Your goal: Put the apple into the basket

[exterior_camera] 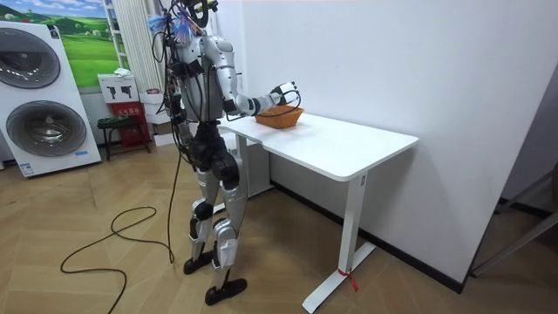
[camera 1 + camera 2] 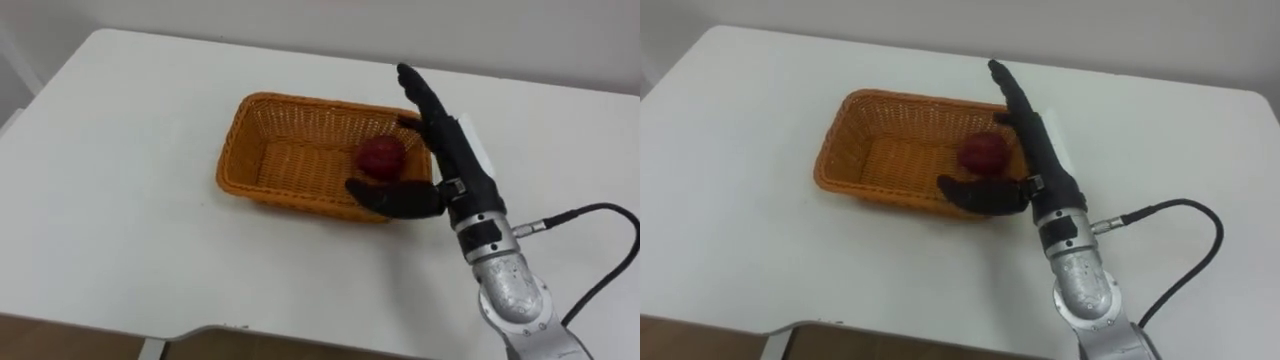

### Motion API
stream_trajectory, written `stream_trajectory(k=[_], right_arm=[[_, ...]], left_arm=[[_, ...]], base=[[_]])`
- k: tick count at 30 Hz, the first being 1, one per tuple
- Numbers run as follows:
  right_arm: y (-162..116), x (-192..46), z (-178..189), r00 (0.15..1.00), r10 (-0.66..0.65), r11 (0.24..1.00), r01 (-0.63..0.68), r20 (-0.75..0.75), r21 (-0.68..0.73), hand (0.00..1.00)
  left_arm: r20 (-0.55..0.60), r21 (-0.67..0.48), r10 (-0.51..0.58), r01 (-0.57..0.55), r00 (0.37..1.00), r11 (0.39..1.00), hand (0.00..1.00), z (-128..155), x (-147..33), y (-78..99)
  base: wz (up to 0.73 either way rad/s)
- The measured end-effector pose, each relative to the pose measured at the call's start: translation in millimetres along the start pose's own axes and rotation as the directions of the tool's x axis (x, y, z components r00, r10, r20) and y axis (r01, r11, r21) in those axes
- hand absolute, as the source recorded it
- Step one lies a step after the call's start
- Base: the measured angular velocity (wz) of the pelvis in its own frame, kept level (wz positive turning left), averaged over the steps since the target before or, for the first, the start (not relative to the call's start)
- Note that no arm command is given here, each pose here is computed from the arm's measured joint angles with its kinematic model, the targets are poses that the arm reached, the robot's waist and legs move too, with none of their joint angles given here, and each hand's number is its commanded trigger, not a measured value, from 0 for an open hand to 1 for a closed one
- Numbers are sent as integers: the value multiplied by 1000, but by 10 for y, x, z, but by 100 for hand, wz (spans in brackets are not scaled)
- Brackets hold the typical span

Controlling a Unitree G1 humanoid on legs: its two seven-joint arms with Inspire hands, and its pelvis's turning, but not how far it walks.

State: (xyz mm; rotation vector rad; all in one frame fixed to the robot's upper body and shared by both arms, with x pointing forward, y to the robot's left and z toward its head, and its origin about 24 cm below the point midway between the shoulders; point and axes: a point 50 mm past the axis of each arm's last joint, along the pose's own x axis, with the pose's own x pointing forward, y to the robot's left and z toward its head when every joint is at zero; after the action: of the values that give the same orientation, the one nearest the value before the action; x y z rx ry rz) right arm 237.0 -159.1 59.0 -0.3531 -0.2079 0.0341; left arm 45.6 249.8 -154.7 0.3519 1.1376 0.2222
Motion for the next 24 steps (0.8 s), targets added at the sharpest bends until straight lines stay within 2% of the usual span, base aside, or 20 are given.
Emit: stream_trajectory(k=[5, 7, 9, 10, 12, 13, 15, 16, 18, 19, 24], right_arm=[[-252, 17, -10, 990, -142, 990, 142, 5, -8, 0], [-414, 17, -12, 971, -240, 971, 240, 10, -12, 0], [-654, -13, -17, 916, -400, 916, 400, 6, 31, 0], [-714, -26, -21, 899, -438, 898, 437, 3, 40, 0], [-926, -105, -105, 816, -577, 816, 578, -27, 37, 0], [-975, -137, -139, 796, -605, 795, 606, -38, 26, 0], [-1164, -288, -282, 702, -707, 707, 706, -83, -40, 0], [-1211, -336, -326, 676, -731, 682, 729, -96, -60, 0], [-1364, -597, -579, 559, -811, 584, 793, -173, -172, 0], [-1395, -665, -641, 526, -828, 559, 805, -196, -199, 0], [-1529, -1209, -995, 231, -903, 351, 883, -363, -311, 0]], left_arm=[[-22, -2, 20, -20, 1000, 1000, 0, -87, -29, 13], [-35, -17, 34, -35, 999, 999, 0, -131, -42, 39], [-41, -34, 74, -75, 996, 997, 0, -150, -49, 88], [-48, -35, 78, -80, 996, 996, 0, -181, -61, 92], [-53, -34, 99, -101, 994, 994, 0, -219, -83, 109], [-53, -38, 103, -105, 993, 994, 0, -226, -89, 118], [-65, -61, 124, -128, 990, 990, 0, -268, -104, 165], [-69, -69, 132, -136, 989, 988, 0, -276, -106, 180], [-83, -79, 168, -174, 982, 982, 0, -310, -118, 229], [-86, -83, 173, -180, 981, 980, 0, -315, -119, 237], [-96, -99, 195, -205, 976, 974, 0, -325, -120, 274]], base=[[2], [-2], [-3], [4], [0], [0], [-5], [0], [8], [-4], [-17]])
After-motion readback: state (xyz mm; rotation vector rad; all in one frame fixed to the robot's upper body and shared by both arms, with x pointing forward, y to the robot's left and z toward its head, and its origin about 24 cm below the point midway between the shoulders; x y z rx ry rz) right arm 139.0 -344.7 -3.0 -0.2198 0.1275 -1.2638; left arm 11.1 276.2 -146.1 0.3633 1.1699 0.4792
